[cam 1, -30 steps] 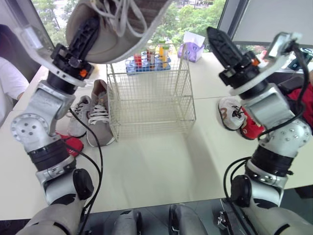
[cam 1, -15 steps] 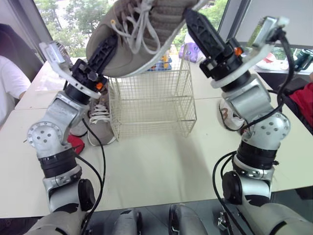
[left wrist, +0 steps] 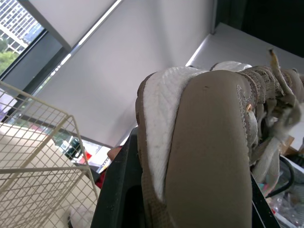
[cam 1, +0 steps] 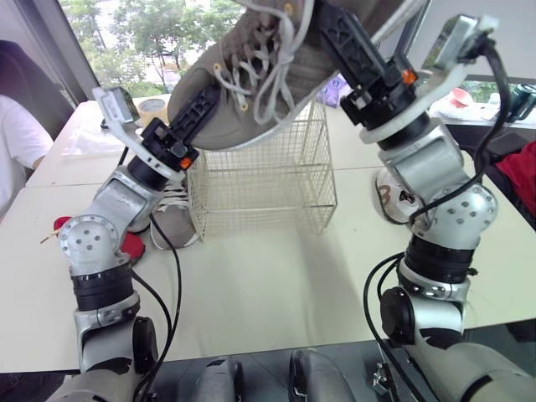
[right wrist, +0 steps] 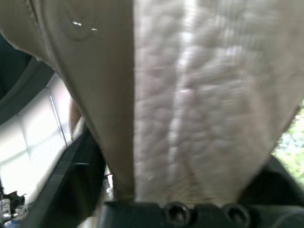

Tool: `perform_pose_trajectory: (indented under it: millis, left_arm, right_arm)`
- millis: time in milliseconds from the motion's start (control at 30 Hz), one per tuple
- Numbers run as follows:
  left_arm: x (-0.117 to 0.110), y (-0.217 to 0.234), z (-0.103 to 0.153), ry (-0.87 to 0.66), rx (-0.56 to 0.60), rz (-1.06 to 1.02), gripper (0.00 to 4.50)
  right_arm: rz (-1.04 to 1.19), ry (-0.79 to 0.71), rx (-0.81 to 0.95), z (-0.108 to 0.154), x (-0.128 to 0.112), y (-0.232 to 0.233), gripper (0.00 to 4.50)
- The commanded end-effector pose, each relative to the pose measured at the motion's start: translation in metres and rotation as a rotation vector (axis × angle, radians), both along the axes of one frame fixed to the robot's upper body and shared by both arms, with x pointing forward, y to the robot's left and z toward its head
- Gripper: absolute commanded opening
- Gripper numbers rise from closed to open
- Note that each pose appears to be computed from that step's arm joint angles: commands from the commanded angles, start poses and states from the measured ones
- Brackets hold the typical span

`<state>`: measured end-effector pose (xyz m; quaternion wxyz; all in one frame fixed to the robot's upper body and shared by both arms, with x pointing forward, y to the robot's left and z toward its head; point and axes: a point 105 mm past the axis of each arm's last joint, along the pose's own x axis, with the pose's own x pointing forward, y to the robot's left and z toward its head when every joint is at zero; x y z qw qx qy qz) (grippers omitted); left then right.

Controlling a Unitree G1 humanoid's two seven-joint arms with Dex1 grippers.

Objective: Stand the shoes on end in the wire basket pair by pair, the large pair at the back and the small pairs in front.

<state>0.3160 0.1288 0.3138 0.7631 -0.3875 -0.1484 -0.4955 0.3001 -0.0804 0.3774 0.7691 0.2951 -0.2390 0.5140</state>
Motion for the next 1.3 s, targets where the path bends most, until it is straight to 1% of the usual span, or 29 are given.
perform_pose_trajectory:
  millis: [33, 67, 133, 200, 267, 333, 400, 500, 567, 600, 667, 733, 867, 1000, 1100, 1200, 1300]
  left_arm:
    - [-0.006, -0.002, 0.008, -0.039, 0.013, 0.009, 1.17]
    - [-0.006, -0.002, 0.008, -0.038, 0.014, 0.006, 1.70]
    - [-0.007, -0.003, 0.006, -0.038, 0.025, 0.005, 2.50]
    - [-0.002, -0.002, -0.001, -0.012, 0.092, 0.070, 3.59]
    - [-0.001, 0.001, -0.010, 0.000, 0.178, 0.121, 4.46]
    - [-0.001, 0.003, -0.018, -0.006, 0.271, 0.176, 4.46]
    - [-0.008, 0.003, -0.026, -0.023, 0.362, 0.217, 4.46]
    - [-0.024, -0.002, -0.026, -0.059, 0.416, 0.226, 4.46]
    - [-0.029, -0.003, -0.025, -0.074, 0.441, 0.253, 4.46]
    - [-0.031, 0.000, -0.023, -0.081, 0.462, 0.292, 4.46]
    - [-0.036, 0.005, -0.024, -0.100, 0.540, 0.363, 4.46]
    - [-0.044, 0.010, -0.031, -0.103, 0.634, 0.397, 4.46]
    - [-0.055, 0.020, -0.040, -0.080, 0.708, 0.436, 4.46]
    - [-0.063, 0.025, -0.051, -0.031, 0.706, 0.462, 4.46]
    - [-0.063, 0.024, -0.056, -0.003, 0.684, 0.472, 4.46]
    - [-0.063, 0.025, -0.060, 0.008, 0.692, 0.475, 4.46]
    - [-0.060, 0.030, -0.061, 0.012, 0.705, 0.489, 4.46]
  right_arm:
    - [0.058, -0.083, 0.006, 0.016, -0.019, 0.006, 1.85]
    - [0.062, -0.077, 0.006, 0.017, -0.018, 0.006, 1.80]
    - [0.056, -0.067, 0.008, 0.018, -0.016, 0.005, 1.79]
    - [0.039, -0.066, 0.006, 0.022, -0.011, 0.001, 1.79]
    - [-0.024, -0.088, 0.028, 0.036, -0.002, -0.010, 1.79]
    - [-0.085, -0.140, 0.029, 0.051, 0.006, -0.022, 1.79]
    - [-0.128, -0.229, 0.006, 0.071, 0.011, -0.036, 1.79]
    - [-0.181, -0.352, -0.061, 0.096, 0.020, -0.051, 1.79]
    - [-0.205, -0.413, -0.129, 0.102, 0.026, -0.054, 1.79]
    - [-0.226, -0.451, -0.200, 0.102, 0.031, -0.054, 1.79]
    - [-0.278, -0.514, -0.346, 0.099, 0.043, -0.053, 1.79]
    - [-0.298, -0.549, -0.483, 0.091, 0.054, -0.049, 1.79]
    - [-0.298, -0.584, -0.642, 0.076, 0.068, -0.041, 1.79]
    - [-0.303, -0.604, -0.766, 0.060, 0.077, -0.034, 1.79]
    - [-0.298, -0.604, -0.827, 0.051, 0.083, -0.028, 1.79]
    - [-0.248, -0.577, -0.865, 0.042, 0.085, -0.021, 1.79]
    - [-0.202, -0.516, -0.881, 0.034, 0.090, -0.016, 1.79]
